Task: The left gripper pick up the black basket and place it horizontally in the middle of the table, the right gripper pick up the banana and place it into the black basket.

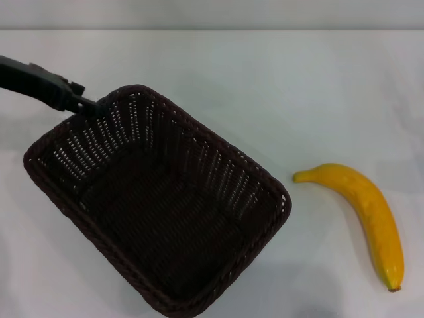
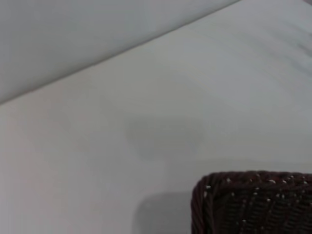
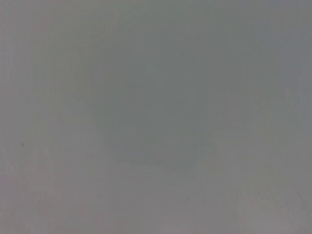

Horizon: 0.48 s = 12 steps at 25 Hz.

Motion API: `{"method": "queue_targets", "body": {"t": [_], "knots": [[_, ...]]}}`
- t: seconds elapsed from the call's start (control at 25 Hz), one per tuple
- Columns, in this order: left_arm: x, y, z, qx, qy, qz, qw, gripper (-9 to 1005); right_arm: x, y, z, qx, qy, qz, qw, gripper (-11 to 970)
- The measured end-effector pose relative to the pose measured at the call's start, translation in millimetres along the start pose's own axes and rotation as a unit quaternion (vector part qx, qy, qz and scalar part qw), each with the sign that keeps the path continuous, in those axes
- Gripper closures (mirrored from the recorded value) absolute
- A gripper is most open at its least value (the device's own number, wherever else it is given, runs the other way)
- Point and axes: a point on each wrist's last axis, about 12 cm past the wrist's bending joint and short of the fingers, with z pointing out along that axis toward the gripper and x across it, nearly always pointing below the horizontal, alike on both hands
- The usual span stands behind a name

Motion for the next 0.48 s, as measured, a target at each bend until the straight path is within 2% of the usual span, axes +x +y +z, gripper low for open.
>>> {"method": "queue_targets", "body": {"t": [0.08,0.48], "knots": [[6,-1.4,7,0.009,0.008,-0.012,1.0,101,0,-0.1,0,0.0,0.0,0.0,1.0,89],[21,1.3,11,0.006,0.018,-0.036,0.999,102,1,0.0,0,0.001,0.001,0.001,1.0,90]]}}
